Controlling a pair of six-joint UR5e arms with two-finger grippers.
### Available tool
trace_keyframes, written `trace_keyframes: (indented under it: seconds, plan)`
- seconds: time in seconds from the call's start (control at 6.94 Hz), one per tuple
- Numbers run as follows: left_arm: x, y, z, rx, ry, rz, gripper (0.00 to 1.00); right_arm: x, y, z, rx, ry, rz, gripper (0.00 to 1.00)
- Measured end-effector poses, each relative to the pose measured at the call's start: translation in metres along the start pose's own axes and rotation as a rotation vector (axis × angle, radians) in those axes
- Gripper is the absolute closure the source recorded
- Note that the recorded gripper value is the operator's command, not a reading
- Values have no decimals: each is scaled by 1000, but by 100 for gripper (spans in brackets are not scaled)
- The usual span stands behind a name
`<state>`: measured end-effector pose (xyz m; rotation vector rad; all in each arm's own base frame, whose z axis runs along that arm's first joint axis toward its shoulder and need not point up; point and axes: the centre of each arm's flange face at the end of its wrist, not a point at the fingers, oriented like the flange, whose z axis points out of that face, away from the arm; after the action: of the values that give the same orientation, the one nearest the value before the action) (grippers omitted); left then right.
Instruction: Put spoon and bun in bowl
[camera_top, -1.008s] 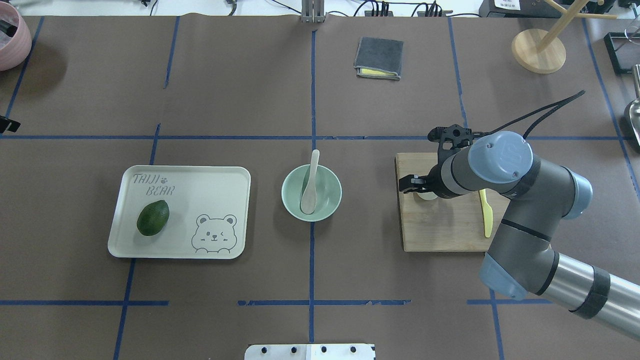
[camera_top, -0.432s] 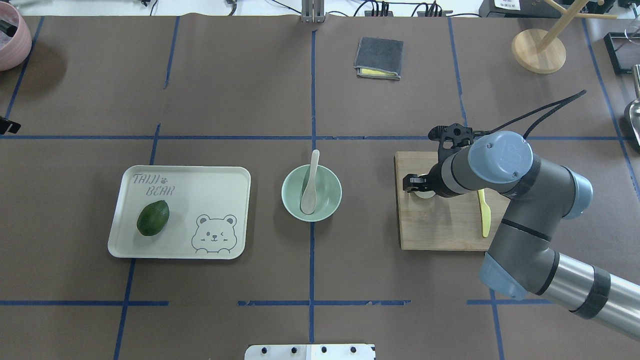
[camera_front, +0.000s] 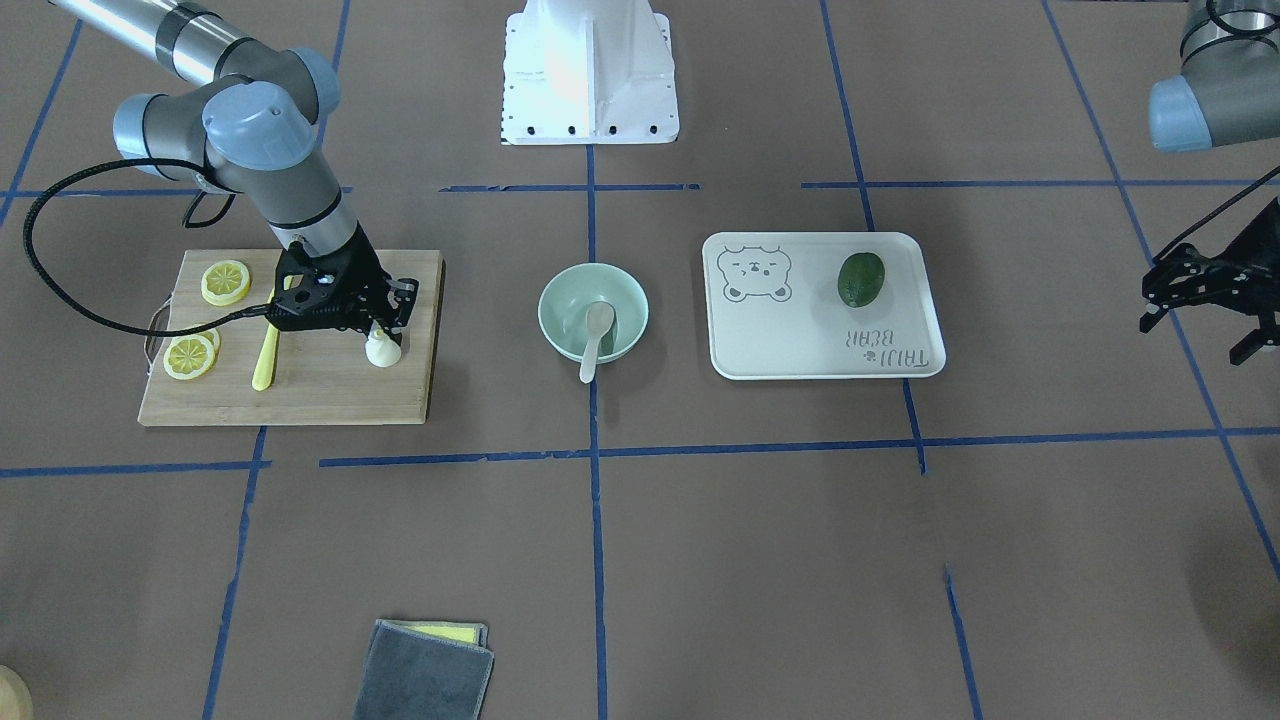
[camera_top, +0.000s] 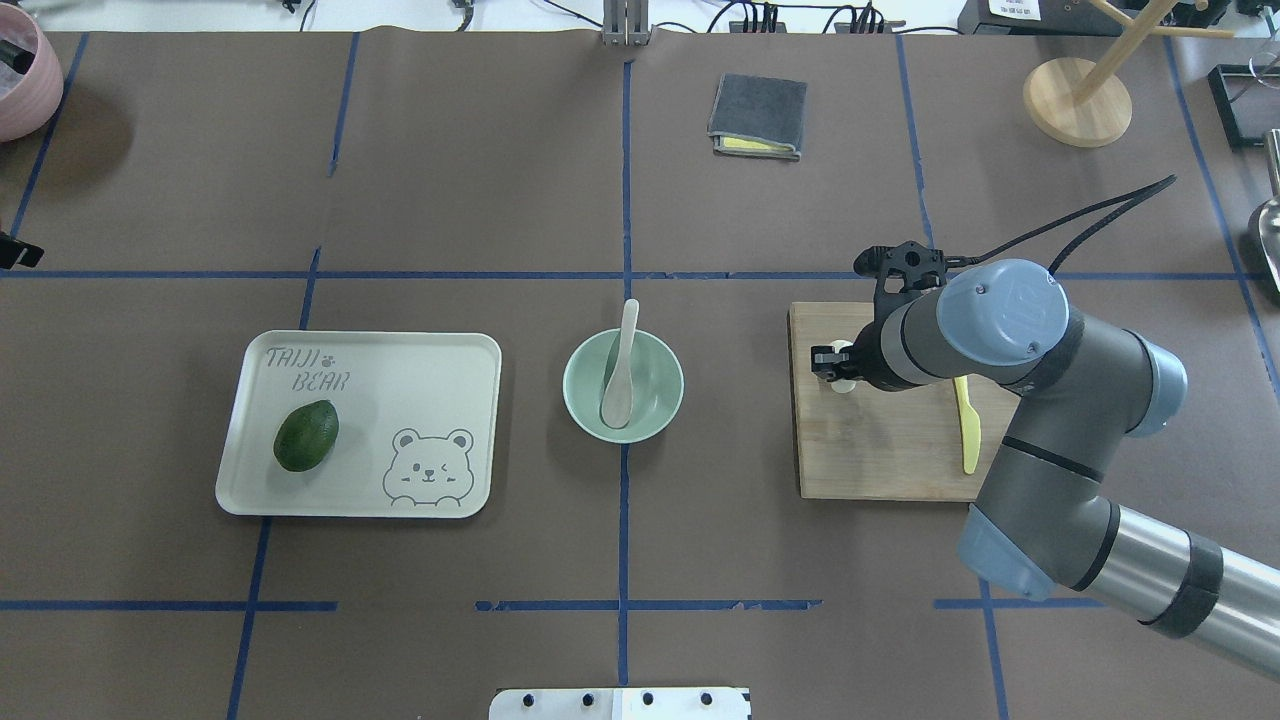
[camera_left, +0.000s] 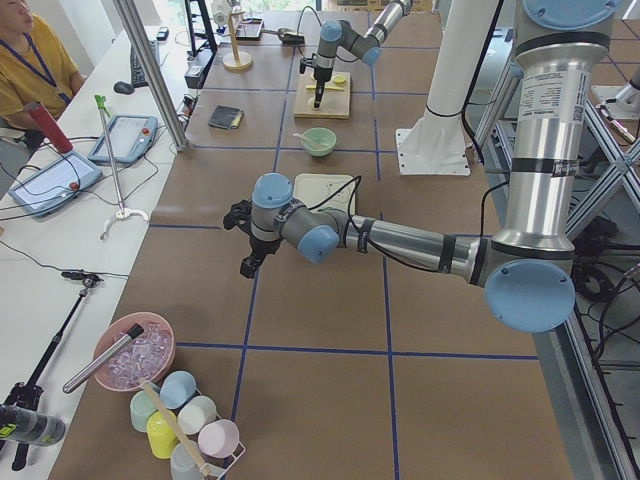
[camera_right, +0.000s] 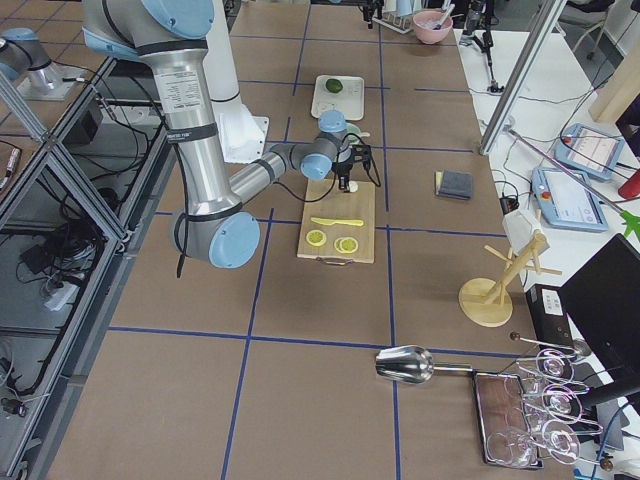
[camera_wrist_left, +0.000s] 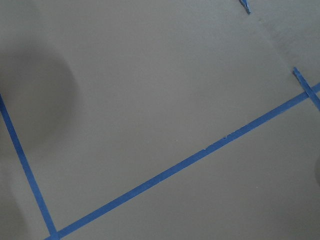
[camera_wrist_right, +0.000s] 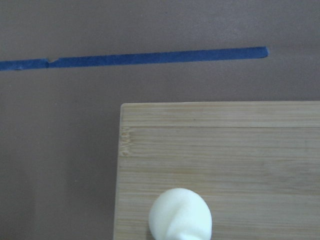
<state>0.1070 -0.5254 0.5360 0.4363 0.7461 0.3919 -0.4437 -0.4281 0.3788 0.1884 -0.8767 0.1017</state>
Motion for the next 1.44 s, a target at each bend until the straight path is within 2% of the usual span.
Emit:
trace_keyframes:
  seconds: [0.29, 0.58, 0.72, 0.86, 1.01, 1.15, 1.44]
  plan:
    - [0, 0, 1, 0, 0, 0, 0, -16, -1, -20, 15, -37, -7, 84]
    - [0, 0, 1, 1, 1, 2, 0, -71, -10, -45, 25, -88, 59, 80]
    - [0, 0, 1, 1, 1, 2, 0, -113, -11, -54, 17, -119, 123, 70]
    - [0, 0, 1, 1, 2, 2, 0, -154, -5, -58, 6, -149, 186, 64]
    - [0, 0, 1, 1, 1, 2, 0, -186, 11, -57, 0, -170, 233, 33]
    - [0, 0, 1, 1, 1, 2, 0, -208, 27, -53, -2, -181, 270, 29]
    - [0, 0, 0, 2, 2, 1, 0, -224, 35, -42, 6, -173, 301, 29]
